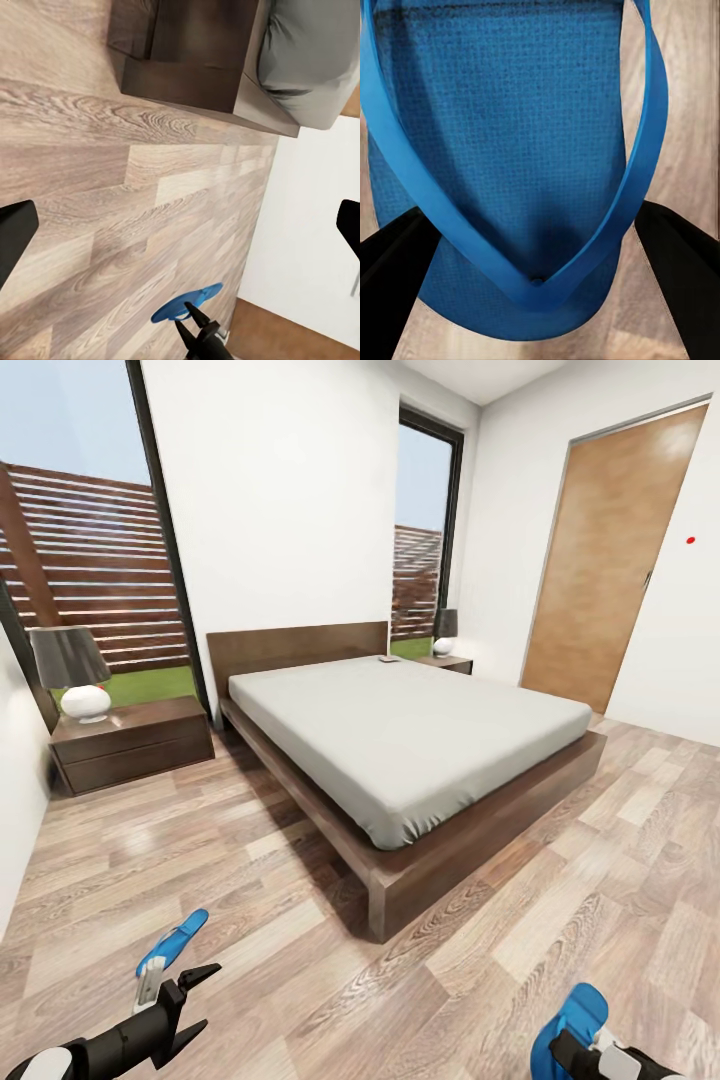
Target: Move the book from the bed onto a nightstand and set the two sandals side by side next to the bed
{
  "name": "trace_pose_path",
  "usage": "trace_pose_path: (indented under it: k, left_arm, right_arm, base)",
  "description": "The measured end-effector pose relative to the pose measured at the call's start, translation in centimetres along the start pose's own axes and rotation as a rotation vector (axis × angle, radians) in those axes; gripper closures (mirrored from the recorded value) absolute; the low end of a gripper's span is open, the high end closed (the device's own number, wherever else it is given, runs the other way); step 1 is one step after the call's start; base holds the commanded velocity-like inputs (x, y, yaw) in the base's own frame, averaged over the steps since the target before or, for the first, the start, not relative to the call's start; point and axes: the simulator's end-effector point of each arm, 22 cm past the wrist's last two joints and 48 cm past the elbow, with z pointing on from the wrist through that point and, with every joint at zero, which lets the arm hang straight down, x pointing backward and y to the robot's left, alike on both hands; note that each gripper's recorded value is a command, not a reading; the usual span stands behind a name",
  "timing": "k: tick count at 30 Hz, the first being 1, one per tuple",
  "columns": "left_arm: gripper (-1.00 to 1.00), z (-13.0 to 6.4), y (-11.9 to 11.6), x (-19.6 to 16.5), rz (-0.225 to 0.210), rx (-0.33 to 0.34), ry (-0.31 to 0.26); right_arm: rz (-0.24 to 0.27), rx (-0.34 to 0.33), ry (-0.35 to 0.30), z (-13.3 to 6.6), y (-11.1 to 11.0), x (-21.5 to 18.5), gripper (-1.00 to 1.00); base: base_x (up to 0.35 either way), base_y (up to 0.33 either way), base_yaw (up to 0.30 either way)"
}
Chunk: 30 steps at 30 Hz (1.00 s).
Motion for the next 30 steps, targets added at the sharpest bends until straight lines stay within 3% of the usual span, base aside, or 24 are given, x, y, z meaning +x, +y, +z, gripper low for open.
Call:
trace_pose_path:
  k: [30]
  left_arm:
    - [-1.0, -0.4, 0.1, -0.5, 0.007, -0.007, -0.007]
  right_arm:
    - [0.004, 0.014, 0.003, 0.1, -1.1, 0.6, 1.0]
  base:
    - [0.125, 0.103, 0.0]
